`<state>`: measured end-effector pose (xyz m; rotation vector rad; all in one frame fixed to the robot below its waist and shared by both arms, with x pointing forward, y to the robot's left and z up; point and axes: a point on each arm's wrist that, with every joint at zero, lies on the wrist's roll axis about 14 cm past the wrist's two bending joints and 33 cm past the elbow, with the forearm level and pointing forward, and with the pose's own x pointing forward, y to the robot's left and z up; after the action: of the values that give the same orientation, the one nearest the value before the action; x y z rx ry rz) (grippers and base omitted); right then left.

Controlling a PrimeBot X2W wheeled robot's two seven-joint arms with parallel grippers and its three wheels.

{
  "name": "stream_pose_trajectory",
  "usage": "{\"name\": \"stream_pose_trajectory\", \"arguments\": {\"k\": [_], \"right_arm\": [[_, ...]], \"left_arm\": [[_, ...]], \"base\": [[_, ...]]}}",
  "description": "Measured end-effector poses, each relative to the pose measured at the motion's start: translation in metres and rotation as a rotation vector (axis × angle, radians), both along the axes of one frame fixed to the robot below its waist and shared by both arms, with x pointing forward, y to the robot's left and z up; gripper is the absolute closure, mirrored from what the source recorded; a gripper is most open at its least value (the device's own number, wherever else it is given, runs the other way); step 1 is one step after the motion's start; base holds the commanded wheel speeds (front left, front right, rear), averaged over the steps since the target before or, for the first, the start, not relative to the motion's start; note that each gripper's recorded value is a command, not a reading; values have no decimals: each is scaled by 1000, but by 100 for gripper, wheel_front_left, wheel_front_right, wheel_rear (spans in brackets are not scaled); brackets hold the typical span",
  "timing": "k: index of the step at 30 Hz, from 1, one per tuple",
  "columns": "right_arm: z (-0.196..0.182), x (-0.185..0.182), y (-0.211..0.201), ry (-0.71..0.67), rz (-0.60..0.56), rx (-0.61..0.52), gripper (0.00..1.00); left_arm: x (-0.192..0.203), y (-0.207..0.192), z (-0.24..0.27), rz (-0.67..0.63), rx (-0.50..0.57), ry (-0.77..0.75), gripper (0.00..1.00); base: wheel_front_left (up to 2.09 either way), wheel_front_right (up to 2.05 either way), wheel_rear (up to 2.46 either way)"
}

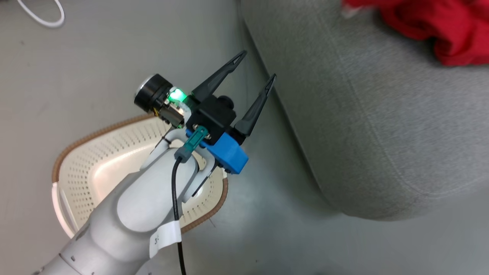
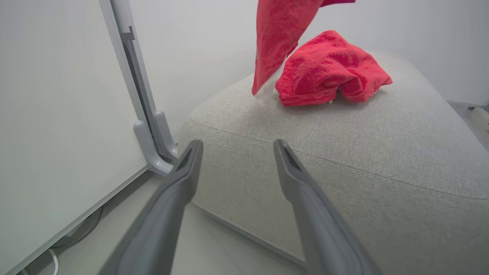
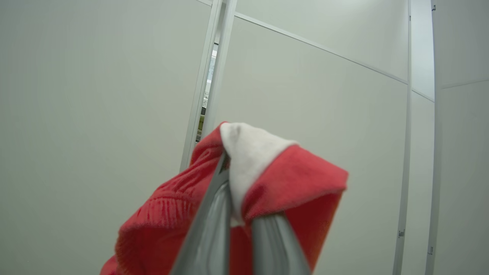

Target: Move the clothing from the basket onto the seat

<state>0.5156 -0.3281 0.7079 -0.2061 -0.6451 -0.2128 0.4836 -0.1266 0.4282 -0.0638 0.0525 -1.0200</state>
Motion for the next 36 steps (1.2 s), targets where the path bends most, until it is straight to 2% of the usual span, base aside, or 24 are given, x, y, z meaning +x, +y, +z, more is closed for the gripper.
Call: {"name": "stream_pose_trajectory", "arguments": {"k": [5, 9, 12, 16, 24, 27, 30, 31, 32, 33, 36], "right_arm": [[27, 21, -44, -55, -115, -114, 100], [13, 29, -83, -8, -222, -148, 100], [-22, 34, -109, 78, -280, -117, 100], [-91, 37, -126, 253, -314, -56, 100], [-225, 20, -122, 533, -323, 147, 100], [-257, 8, -119, 611, -330, 188, 100], [-264, -2, -118, 624, -338, 211, 100], [-264, -5, -118, 620, -341, 224, 64], [-266, -8, -117, 626, -343, 234, 51], [-268, -13, -116, 633, -346, 242, 0], [-265, -28, -116, 638, -357, 244, 0]], "left_arm": [[14, 8, -39, 7, 26, 41, 0], [19, 13, -69, 12, 36, 85, 0], [20, 14, -87, 15, 41, 113, 0], [20, 11, -96, 9, 32, 131, 0], [21, 12, -94, 10, 25, 125, 0], [21, 12, -92, 16, 23, 121, 0], [22, 13, -88, 23, 20, 112, 0], [22, 14, -87, 25, 21, 110, 0], [23, 14, -85, 27, 22, 106, 0], [23, 14, -83, 28, 20, 101, 0], [19, 13, -74, 29, 12, 92, 0]], "base": [[0, 0, 0], [0, 0, 0], [0, 0, 0], [0, 0, 0], [0, 0, 0], [0, 0, 0], [0, 0, 0], [0, 0, 0], [0, 0, 0], [0, 0, 0], [0, 0, 0]]}}
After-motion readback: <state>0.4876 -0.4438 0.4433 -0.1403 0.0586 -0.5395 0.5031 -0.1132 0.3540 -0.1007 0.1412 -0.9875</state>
